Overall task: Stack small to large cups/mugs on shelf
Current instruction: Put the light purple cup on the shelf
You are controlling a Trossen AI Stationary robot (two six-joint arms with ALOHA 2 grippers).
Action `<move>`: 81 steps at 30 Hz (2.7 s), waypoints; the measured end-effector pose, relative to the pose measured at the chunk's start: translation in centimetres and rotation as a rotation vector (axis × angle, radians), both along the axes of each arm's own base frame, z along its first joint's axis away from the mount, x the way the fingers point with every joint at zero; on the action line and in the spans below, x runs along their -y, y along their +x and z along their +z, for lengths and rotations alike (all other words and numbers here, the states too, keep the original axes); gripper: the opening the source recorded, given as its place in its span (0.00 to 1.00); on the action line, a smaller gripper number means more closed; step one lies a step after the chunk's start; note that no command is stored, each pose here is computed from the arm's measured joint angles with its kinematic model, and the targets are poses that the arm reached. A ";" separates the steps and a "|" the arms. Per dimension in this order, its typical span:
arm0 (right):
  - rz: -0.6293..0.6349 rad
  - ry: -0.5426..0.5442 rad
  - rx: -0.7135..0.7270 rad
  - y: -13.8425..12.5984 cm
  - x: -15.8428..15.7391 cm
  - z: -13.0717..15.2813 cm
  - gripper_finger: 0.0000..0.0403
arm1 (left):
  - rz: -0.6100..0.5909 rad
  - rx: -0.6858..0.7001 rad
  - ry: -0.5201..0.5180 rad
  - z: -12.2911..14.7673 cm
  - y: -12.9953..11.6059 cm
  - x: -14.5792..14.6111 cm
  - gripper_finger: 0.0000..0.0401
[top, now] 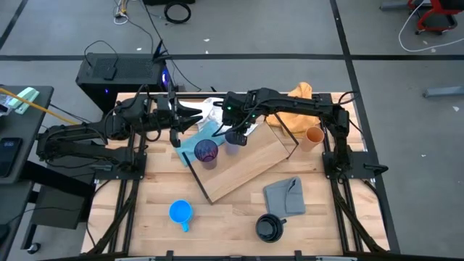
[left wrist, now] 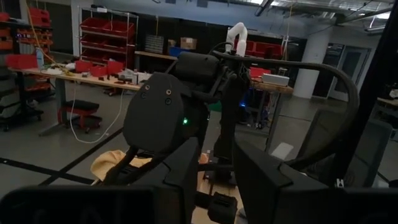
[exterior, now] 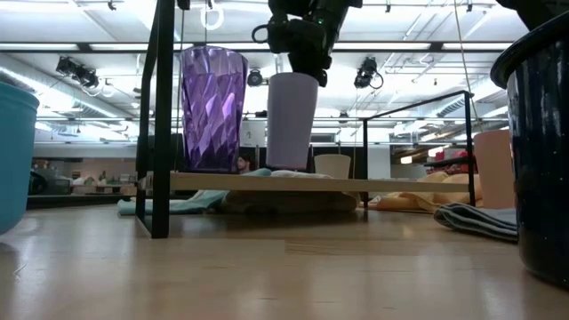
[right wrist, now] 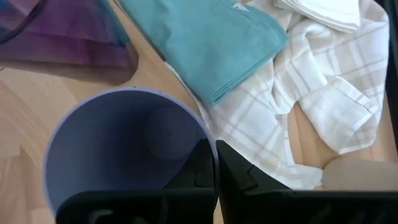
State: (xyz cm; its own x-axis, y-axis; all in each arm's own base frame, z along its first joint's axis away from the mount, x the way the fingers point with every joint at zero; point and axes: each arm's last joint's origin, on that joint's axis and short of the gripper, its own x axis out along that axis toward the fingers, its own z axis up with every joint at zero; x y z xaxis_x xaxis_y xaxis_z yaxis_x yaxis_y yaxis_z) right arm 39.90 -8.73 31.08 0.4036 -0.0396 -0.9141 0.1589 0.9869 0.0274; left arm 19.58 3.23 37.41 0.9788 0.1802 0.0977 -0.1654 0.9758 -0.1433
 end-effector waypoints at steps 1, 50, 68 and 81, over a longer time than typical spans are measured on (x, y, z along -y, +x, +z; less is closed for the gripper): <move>-0.003 0.002 0.000 0.0 0.0 0.0 0.01 | 0.000 0.000 0.000 0.0 0.0 0.0 0.27; -0.045 0.025 -0.018 0.1 0.2 -1.7 0.01 | -0.001 0.000 0.005 0.0 0.0 0.0 0.27; -0.032 0.044 -0.012 0.1 0.1 -1.7 0.18 | -0.001 0.000 0.004 0.0 0.0 0.0 0.27; -0.024 0.053 0.018 0.4 0.1 -1.6 0.18 | -0.001 0.001 0.004 0.0 0.0 0.0 0.27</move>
